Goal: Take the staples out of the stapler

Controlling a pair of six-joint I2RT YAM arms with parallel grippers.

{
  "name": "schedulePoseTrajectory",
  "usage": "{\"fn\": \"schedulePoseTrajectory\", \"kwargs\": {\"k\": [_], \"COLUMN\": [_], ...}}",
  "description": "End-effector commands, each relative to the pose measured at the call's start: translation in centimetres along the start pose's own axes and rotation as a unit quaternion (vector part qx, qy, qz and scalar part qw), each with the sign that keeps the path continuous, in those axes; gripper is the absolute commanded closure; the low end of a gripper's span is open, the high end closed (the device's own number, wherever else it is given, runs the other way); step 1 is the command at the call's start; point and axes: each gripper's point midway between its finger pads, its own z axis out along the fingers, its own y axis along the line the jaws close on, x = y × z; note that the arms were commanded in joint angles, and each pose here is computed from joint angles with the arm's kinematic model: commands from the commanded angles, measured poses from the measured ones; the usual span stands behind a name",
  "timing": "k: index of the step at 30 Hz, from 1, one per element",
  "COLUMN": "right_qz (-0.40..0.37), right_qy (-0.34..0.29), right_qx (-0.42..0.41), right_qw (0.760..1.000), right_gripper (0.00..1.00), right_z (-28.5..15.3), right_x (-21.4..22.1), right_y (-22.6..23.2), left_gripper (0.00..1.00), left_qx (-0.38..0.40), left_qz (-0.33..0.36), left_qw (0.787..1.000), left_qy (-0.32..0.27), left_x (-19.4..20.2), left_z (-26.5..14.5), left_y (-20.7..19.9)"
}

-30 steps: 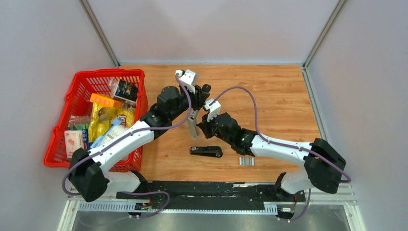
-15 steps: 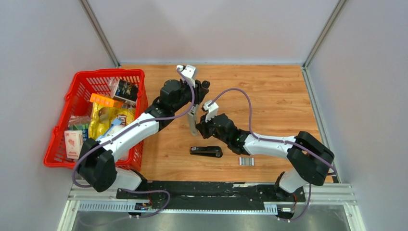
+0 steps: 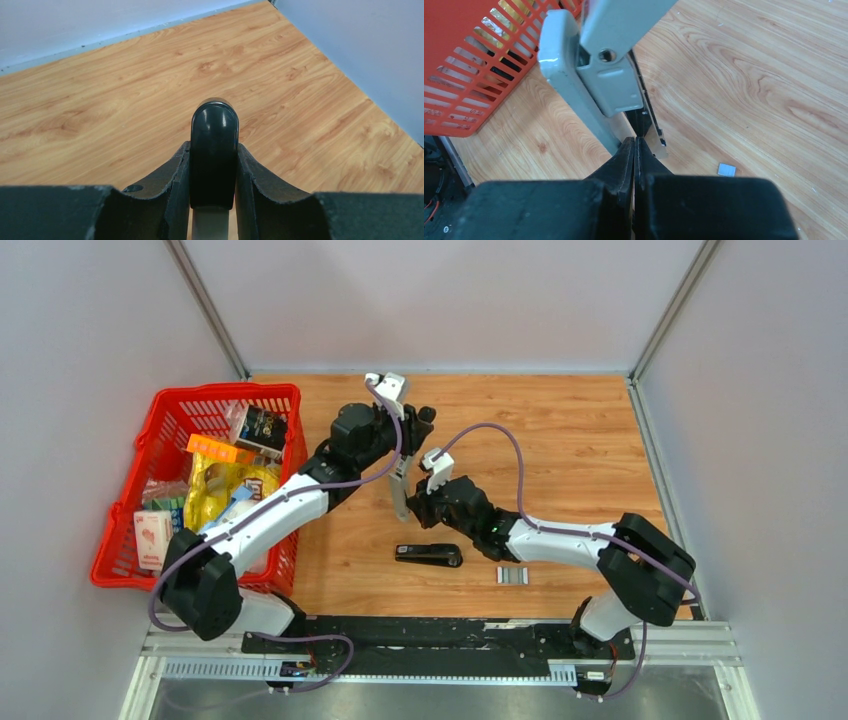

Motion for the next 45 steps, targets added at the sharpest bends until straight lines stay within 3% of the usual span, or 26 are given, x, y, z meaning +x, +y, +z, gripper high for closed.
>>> {"fn": "schedulePoseTrajectory", "kwargs": {"k": [1,20,31,38,45], "right_qz": [-0.003,-0.030,0.034,0.090,0.106], "right_qy": [-0.034,-0.043,0.045,0.064,0.068], "right_qx": [0.003,0.092,-0.020,-0.107,-0.091], "right_qw": [0.999,0.994,0.998,0.988,0.988], "right_gripper": [1.00,1.00,1.00,1.00,1.00], "right_z": [-0.8,-8.6,-9.7,-8.5,-6.1], "right_x": [-3.5,-9.2,-5.2,-3.2,-1.2], "right_y": [0.6,-1.6,3.2,7.2,7.7], "left_gripper": [1.00,1.00,1.00,1.00,1.00], "left_qx": [0.052,0.032,0.031,0.032,0.036], "left_qz": [-0.021,-0.005,-0.011,-0.016,-0.019], "left_qw": [0.994,0.996,0.995,0.994,0.994], "left_qy": [-0.090,-0.081,-0.095,-0.103,-0.099], "left_x": [-7.5,-8.1,-9.4,-10.1,-10.1], "left_z": [-2.5,-9.7,-11.4,-11.6,-11.6], "left_y": [-3.2,-3.1,-3.4,-3.6,-3.8]}}
